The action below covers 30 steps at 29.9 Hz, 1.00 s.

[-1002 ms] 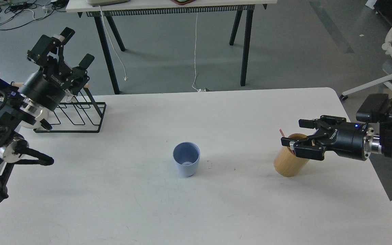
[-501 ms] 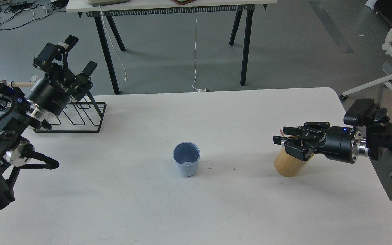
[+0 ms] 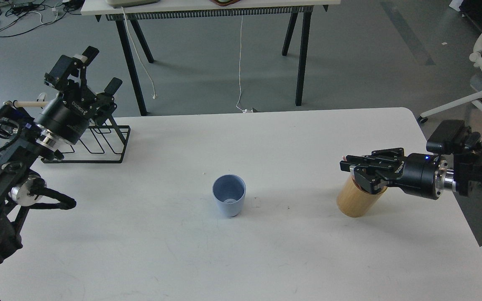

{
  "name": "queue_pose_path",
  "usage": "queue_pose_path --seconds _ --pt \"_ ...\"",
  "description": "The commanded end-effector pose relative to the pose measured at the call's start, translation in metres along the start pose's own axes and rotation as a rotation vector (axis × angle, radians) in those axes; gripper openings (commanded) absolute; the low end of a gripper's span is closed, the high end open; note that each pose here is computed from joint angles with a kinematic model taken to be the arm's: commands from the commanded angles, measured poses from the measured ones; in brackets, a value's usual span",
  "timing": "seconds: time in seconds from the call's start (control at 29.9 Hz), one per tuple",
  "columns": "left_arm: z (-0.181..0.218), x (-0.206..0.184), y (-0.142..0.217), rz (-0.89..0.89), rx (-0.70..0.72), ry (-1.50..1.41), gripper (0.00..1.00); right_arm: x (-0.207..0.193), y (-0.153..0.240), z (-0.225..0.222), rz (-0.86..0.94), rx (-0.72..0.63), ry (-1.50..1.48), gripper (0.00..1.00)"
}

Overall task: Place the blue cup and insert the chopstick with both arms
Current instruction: 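Grasp the top of the pink stick with the right gripper, then pull the pink stick up out of the tan cup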

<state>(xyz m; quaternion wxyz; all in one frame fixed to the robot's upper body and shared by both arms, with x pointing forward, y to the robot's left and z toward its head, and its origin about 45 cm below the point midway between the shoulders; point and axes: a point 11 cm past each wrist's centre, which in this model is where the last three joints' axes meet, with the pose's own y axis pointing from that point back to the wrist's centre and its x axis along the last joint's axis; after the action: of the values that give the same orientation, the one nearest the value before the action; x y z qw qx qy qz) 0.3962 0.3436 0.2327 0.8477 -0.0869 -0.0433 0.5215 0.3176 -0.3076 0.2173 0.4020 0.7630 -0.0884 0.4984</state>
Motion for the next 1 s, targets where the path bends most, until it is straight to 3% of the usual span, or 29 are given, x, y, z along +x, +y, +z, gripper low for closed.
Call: queue_pose_path --seconds 0.0,0.3,0.97 --pt "0.0 0.0 0.0 0.001 0.001 0.0 0.98 0.0 0.0 0.0 0.003 0.0 0.001 0.17" --pt "-0.004 0.001 0.002 0.009 0.009 0.004 0.98 0.004 0.005 0.004 0.01 -0.015 0.006 0.08" --pt "-0.013 -0.013 -0.003 -0.015 0.015 0.029 0.98 0.029 0.038 0.025 0.087 -0.095 0.049 0.07"
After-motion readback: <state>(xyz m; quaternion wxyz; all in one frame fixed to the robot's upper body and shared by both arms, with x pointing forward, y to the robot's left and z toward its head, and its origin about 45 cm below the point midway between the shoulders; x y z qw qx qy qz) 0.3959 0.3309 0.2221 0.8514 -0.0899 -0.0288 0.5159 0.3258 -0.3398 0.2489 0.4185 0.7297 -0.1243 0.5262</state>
